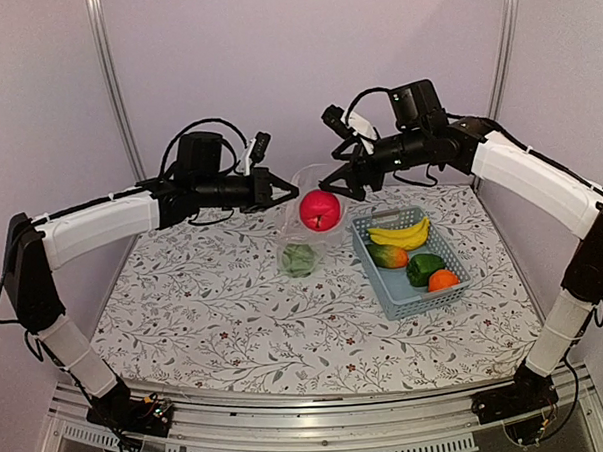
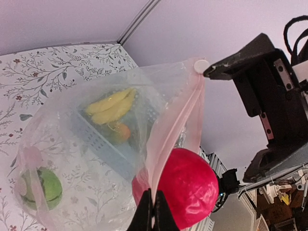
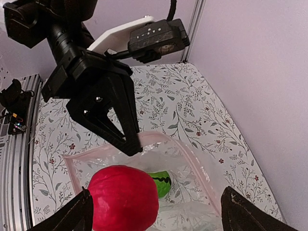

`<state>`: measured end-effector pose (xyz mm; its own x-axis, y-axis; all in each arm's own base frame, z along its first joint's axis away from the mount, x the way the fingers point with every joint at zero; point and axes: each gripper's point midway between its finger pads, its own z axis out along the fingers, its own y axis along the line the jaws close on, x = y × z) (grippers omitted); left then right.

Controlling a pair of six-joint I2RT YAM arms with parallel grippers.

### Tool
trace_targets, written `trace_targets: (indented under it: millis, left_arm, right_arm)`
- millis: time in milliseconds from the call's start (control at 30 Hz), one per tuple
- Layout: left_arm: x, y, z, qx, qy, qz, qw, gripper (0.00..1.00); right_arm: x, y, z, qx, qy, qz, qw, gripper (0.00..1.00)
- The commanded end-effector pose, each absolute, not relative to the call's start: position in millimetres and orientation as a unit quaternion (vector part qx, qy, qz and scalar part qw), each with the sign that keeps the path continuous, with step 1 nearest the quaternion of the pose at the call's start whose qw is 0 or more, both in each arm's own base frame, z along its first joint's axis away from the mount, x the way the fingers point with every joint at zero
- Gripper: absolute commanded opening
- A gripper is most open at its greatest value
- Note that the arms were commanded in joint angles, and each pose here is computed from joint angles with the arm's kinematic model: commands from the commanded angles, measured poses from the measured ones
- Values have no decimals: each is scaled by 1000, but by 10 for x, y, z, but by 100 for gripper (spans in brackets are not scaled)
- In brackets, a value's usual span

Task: Place the food in the zip-top bag and seal the zipper
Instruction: Place the fake fruit in the zipper food storage bag, then adjust the zipper food storage bag at the center of the board.

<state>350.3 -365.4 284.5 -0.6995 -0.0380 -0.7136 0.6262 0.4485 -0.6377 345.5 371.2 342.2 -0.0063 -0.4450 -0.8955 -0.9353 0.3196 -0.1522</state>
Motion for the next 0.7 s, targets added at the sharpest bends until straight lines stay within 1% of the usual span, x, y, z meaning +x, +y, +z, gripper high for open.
trace_targets:
  millis: [0, 200, 333, 433, 500, 567, 667]
  left_arm:
    - [3714, -3351, 3011, 149, 780, -483, 368, 0]
    - [3957, -2991, 3058, 112, 793, -445, 401, 0]
    - [3963, -3055, 2976, 116, 803, -445, 378, 0]
    - [4008, -3019, 2972, 114, 806, -428, 392, 0]
    - [4044, -2994, 2871, 114, 819, -410, 384, 0]
    - [4025, -2977, 2974, 118, 818, -405, 390, 0]
    - [3987, -2951, 3255, 104, 798, -427, 412, 0]
  right_arm:
    - [3256, 3592, 3572, -537, 644, 246, 487, 91]
    - [3044, 3413, 3578, -552, 634, 234, 489, 91]
    - [2982, 3216, 3477, -553, 643, 222, 481, 91]
    - [3004, 2946, 3474, -536, 657, 232, 477, 91]
    - [3019, 2769, 3442, -522, 668, 233, 476, 91]
    - [3003, 2629, 3379, -510, 680, 234, 472, 91]
    - [2919, 2497, 3310, -503, 689, 230, 468, 91]
